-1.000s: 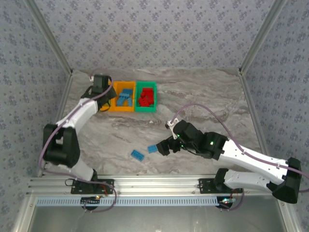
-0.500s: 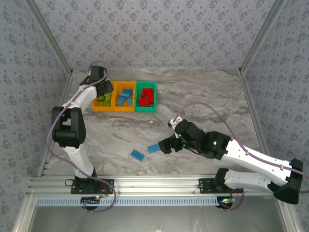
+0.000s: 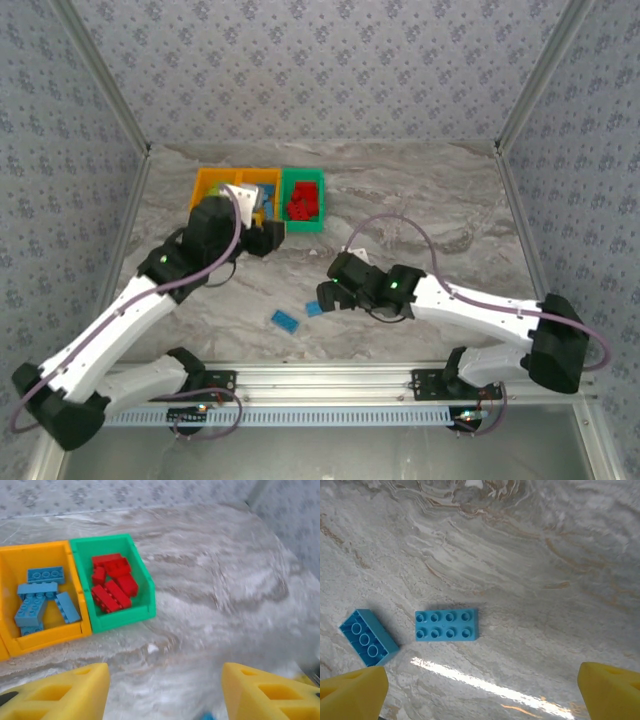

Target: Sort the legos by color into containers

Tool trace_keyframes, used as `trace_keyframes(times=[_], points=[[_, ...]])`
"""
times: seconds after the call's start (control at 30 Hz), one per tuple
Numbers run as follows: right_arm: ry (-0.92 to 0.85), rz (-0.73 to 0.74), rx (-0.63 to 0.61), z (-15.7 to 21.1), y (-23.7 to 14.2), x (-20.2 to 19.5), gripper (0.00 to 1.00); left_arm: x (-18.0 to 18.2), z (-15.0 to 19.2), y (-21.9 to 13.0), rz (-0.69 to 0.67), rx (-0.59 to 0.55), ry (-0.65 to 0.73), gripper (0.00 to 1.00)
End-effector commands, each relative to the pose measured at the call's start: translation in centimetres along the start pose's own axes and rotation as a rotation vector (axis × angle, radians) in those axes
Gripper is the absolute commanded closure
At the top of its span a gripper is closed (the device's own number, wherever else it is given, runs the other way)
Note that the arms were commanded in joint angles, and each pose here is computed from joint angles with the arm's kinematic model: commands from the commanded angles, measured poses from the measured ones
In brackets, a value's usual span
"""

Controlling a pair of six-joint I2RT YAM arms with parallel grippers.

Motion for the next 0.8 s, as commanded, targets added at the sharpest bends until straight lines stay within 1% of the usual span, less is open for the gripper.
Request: trace_keyframes(times=[0.0, 0.03, 0.07, 0.13, 0.27, 0.4, 0.53, 0.63, 0.77], points=[[0.067, -0.02, 0.011, -0.1, 1.6, 1.7, 0.0, 0.8, 4.9, -2.2, 0.017, 0.142, 0.294, 0.36], [0.065, -0.021, 0.025, 0.0, 2.3, 2.0, 0.0, 0.5, 6.6, -2.9, 0.084, 0.187, 0.369, 0.33], [0.058, -0.024, 0.038, 0.1, 3.0, 2.4, 0.0, -0.1, 7.9, -3.7, 0.16, 0.206, 0.441, 0.29], [0.044, -0.024, 0.057, 0.1, 4.1, 3.0, 0.0, -0.2, 9.7, -4.4, 0.222, 0.205, 0.504, 0.24], [0.014, -0.011, 0.104, 0.4, 6.2, 3.8, 0.0, -0.1, 13.3, -5.4, 0.335, 0.255, 0.627, 0.21], [0.008, -0.001, 0.134, 1.0, 8.3, 4.1, 0.0, 1.0, 17.0, -6.0, 0.387, 0.371, 0.73, 0.2], [0.001, -0.008, 0.168, 1.6, 9.9, 4.7, 0.03, 2.3, 18.9, -5.4, 0.364, 0.428, 0.749, 0.17], [0.002, 0.004, 0.194, 2.1, 10.9, 4.9, 0.1, 2.3, 19.3, -5.3, 0.372, 0.422, 0.755, 0.13], [0.023, 0.096, 0.196, 2.6, 11.0, 3.4, 0.29, 2.7, 19.4, -5.4, 0.362, 0.407, 0.783, 0.09]])
Point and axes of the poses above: each hand's point on the last joint's axis, 136 mm out from that joint toward the fingers, its own y axis out along the fingers, its own x axis along the line the jaws close on, z = x × y, the point moved 1 cm from there along -y, back along the fingers, and after that the axes turned 9 degrees about -y, right-handed, at the moved point
